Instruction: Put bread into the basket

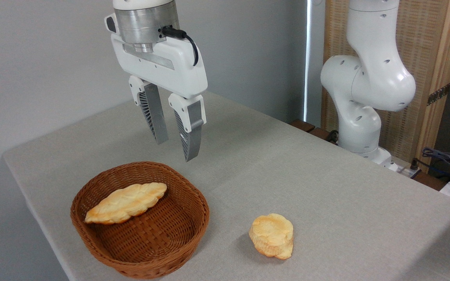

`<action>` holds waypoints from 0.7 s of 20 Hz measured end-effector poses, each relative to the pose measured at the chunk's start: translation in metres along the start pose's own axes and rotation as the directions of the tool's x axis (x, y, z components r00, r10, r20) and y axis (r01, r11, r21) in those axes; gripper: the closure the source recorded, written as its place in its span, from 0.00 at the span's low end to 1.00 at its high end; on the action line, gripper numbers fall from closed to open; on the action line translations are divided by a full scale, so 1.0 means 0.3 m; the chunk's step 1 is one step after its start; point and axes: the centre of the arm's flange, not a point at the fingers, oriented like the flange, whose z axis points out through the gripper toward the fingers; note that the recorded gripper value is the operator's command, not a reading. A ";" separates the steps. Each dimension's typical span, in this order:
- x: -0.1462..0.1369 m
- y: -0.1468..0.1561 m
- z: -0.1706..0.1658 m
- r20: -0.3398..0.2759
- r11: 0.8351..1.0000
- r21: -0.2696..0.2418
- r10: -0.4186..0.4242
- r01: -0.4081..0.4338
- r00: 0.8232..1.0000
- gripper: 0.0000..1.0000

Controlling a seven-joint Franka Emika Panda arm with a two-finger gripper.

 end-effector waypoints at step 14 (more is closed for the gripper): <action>-0.004 -0.006 0.000 0.000 1.000 0.000 -0.004 0.004 1.000 0.00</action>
